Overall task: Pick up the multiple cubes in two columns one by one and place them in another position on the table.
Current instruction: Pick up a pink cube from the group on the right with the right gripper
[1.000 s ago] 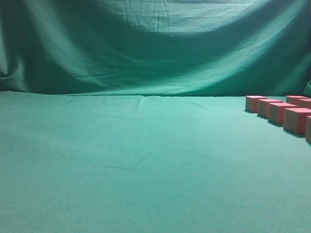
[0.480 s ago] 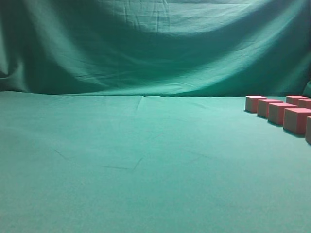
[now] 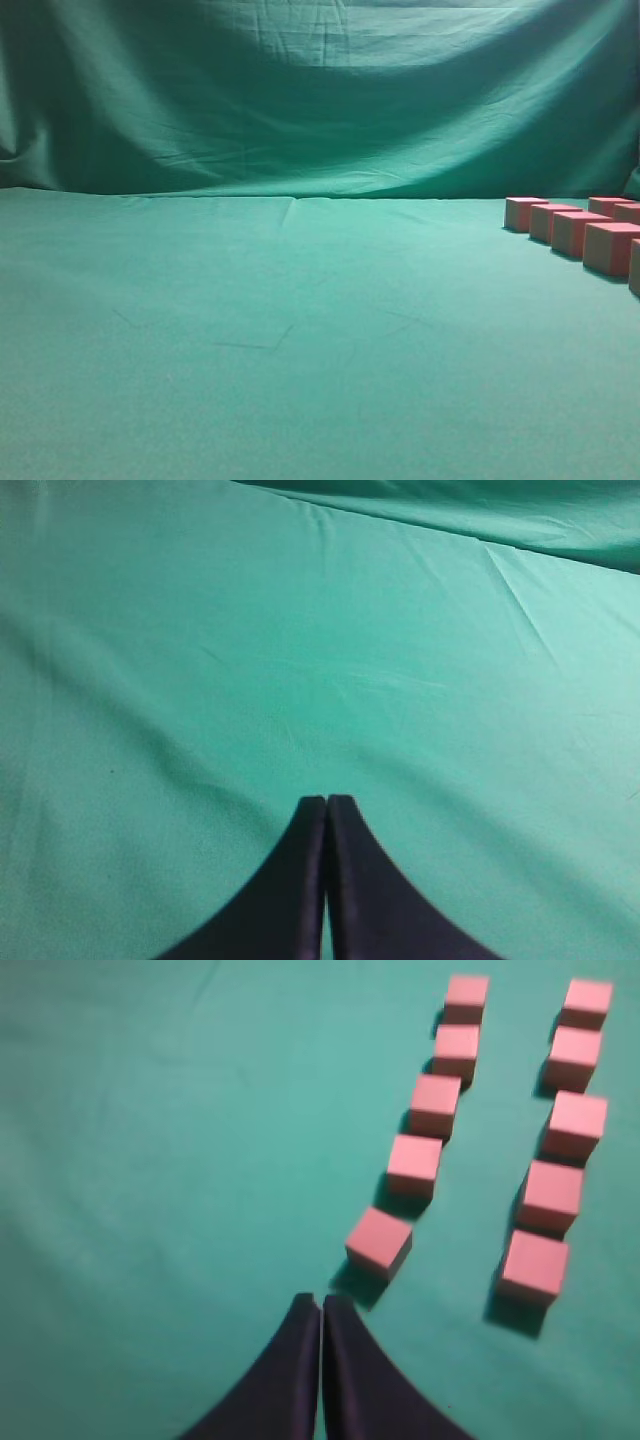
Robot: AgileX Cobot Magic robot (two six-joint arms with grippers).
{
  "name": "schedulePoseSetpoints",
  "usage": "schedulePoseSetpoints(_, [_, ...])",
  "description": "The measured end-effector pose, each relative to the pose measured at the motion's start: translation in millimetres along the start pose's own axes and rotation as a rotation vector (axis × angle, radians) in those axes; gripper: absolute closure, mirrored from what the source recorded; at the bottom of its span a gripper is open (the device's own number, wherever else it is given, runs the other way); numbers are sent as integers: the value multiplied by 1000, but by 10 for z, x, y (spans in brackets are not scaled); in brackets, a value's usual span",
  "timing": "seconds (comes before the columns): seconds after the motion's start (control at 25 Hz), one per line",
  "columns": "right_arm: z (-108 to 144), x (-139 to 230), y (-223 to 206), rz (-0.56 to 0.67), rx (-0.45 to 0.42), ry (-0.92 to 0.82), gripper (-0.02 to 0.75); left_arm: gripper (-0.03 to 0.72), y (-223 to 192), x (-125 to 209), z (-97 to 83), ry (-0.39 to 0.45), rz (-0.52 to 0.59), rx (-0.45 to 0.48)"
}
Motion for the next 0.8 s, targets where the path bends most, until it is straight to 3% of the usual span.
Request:
schedulePoseSetpoints(0.24, [-146, -174, -168, 297, 76, -81, 738, 688, 0, 0, 0, 0, 0, 0])
schedulePoseSetpoints(0.44, [-126, -346, -349, 398, 132, -61, 738, 688, 0, 0, 0, 0, 0, 0])
schedulePoseSetpoints(0.64, [-82, -358, -643, 488, 244, -82, 738, 688, 0, 0, 0, 0, 0, 0])
schedulePoseSetpoints(0.8, [29, -340, -901, 519, 252, -86, 738, 688, 0, 0, 0, 0, 0, 0])
Point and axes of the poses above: a point on each arm's last joint axis where the gripper is mounted, y pointing back along that axis away from the gripper, z along the wrist's bending axis when the last joint is at zero, x = y × z, the point moved 2 cm from there along -y, pointing out along that axis toward the gripper, and after that the axes turned 7 degrees about -y, right-handed, at the moved point
